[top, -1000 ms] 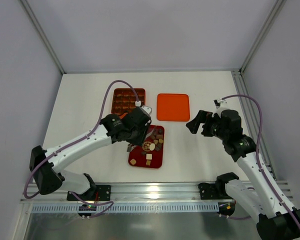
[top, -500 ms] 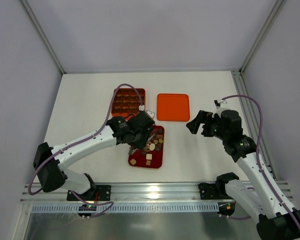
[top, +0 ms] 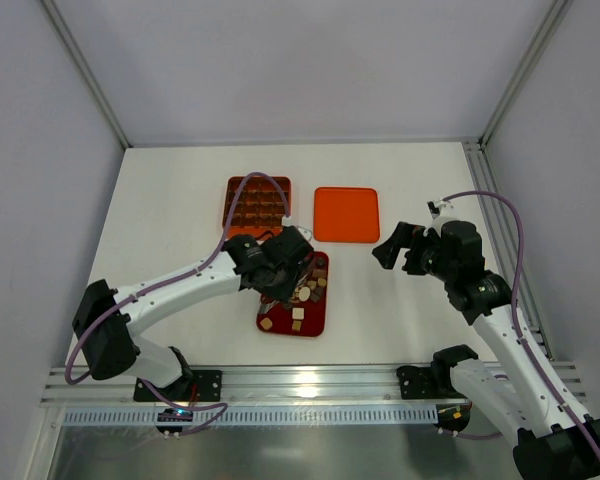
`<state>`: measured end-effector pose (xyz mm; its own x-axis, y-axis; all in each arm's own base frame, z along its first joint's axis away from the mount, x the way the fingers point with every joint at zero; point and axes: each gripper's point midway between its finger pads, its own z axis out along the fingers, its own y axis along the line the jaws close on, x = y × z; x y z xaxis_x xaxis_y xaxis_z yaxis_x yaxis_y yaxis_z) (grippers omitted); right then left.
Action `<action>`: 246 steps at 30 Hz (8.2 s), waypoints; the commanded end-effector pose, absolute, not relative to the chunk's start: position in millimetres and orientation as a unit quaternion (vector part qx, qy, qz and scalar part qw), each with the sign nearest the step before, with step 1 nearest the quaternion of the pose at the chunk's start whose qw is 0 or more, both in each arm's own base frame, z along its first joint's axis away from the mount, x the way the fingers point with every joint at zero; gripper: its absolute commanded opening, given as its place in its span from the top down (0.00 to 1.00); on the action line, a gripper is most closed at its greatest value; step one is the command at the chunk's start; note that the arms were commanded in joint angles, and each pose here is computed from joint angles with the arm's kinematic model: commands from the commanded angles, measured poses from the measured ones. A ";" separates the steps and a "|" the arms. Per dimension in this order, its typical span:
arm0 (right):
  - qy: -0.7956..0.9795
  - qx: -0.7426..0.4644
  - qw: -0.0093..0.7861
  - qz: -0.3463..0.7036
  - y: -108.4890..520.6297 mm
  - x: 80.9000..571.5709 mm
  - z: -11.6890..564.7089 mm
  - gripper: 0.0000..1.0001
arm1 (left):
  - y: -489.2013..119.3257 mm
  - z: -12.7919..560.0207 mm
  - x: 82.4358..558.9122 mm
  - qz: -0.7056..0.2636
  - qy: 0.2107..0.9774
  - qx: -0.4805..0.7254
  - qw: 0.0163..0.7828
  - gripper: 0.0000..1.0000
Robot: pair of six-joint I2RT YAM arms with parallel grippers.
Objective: Pack the chocolate
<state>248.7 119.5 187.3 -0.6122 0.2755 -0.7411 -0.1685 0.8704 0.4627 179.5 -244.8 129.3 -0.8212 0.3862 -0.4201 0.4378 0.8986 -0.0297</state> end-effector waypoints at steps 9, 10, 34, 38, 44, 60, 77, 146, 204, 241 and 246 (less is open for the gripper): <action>0.855 0.030 0.450 0.255 120.9 251.2 190.1 0.00 | -248.1 126.8 178.8 -0.071 0.950 0.215 0.213 0.59; 0.856 0.030 0.449 0.256 121.1 250.9 189.5 0.00 | -248.4 126.9 179.0 -0.072 0.950 0.216 0.213 0.59; 0.855 0.031 0.448 0.259 122.2 251.3 189.9 0.00 | -239.7 164.4 185.2 -0.075 0.942 0.203 0.256 0.71; 0.855 0.031 0.448 0.258 122.0 251.6 189.0 0.00 | -237.0 169.8 185.4 -0.073 0.941 0.202 0.260 0.70; 0.854 0.031 0.449 0.259 122.4 251.9 189.7 0.00 | -233.7 182.5 191.1 -0.068 0.938 0.197 0.275 0.70; 0.857 0.027 0.446 0.258 124.0 256.1 189.1 0.00 | -214.1 232.9 254.2 -0.072 0.932 0.148 0.324 0.69; 0.863 0.016 0.436 0.255 129.2 270.4 185.6 0.00 | -188.8 237.3 381.4 -0.043 0.934 0.077 0.348 0.69; 0.865 0.011 0.431 0.258 132.2 274.5 183.7 0.00 | -180.5 203.8 418.7 -0.012 0.948 0.081 0.308 0.57; 0.866 0.023 0.431 0.254 124.9 255.5 176.2 0.00 | -244.5 143.5 137.7 -0.068 0.941 0.245 0.223 0.57; 0.865 0.023 0.430 0.258 128.0 260.3 174.9 0.00 | -234.7 149.9 146.6 -0.030 0.938 0.247 0.241 0.68; 0.865 0.022 0.430 0.259 128.4 260.8 175.9 0.00 | -231.8 161.1 152.9 -0.025 0.935 0.241 0.258 0.68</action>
